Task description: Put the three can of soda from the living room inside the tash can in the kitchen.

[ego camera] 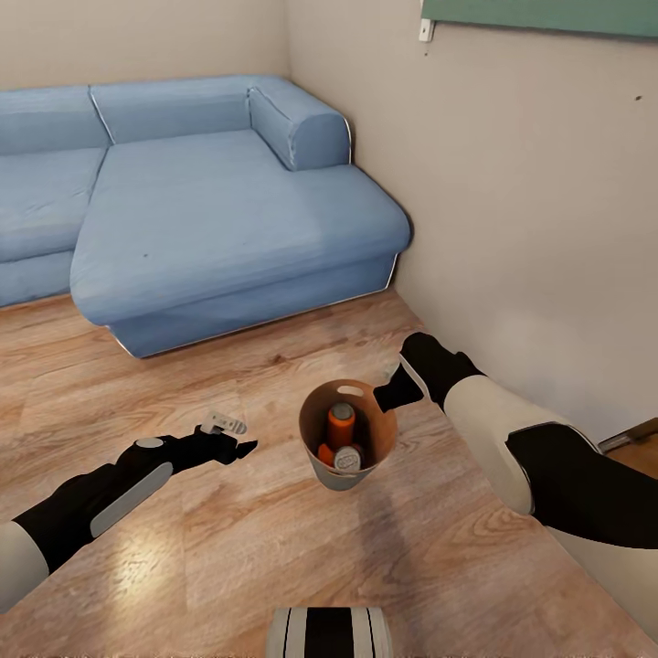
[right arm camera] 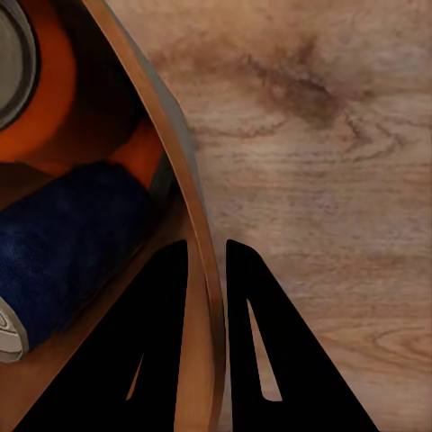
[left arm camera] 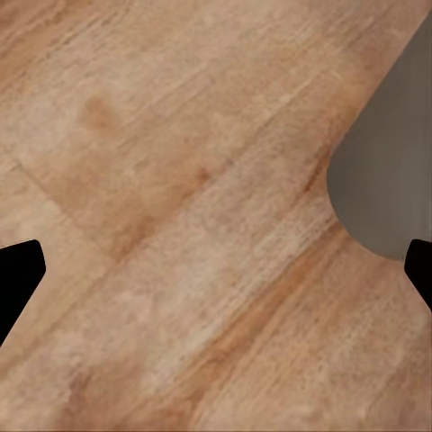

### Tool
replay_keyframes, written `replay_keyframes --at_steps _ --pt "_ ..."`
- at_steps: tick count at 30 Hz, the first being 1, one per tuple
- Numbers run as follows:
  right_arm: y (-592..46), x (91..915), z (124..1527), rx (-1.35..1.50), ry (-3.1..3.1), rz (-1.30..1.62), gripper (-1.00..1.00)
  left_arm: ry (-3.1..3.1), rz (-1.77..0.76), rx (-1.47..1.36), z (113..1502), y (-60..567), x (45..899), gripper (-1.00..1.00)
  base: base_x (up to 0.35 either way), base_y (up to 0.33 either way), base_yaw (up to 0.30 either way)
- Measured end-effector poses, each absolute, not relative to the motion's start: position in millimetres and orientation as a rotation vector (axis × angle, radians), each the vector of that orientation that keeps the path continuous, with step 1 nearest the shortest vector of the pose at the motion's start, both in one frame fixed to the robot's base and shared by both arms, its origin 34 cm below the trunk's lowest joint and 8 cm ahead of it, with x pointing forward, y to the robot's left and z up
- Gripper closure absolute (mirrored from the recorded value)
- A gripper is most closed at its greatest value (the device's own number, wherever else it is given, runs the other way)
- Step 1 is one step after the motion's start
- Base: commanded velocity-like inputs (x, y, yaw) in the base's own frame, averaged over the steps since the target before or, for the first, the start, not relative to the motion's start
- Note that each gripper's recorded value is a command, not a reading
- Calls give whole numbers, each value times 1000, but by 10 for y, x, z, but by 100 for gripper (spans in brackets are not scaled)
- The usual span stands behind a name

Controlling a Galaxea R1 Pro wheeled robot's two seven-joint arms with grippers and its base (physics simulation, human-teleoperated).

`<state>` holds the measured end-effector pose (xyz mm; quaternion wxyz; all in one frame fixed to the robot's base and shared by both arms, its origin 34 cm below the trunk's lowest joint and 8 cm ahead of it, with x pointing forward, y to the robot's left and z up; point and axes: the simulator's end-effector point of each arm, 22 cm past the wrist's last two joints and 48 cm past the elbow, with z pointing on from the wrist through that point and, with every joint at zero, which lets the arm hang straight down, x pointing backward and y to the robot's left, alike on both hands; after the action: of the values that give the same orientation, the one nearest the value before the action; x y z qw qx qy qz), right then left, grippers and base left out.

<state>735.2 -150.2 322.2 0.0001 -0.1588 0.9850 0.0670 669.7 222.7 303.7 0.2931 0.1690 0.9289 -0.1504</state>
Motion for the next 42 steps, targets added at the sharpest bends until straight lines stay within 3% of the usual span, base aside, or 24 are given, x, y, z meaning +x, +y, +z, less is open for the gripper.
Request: replay_keyframes --at_steps 42 --pt "-1512 7208 2813 -507 3154 222 100 2528 -425 446 2691 2208 6569 -100 0 0 0"
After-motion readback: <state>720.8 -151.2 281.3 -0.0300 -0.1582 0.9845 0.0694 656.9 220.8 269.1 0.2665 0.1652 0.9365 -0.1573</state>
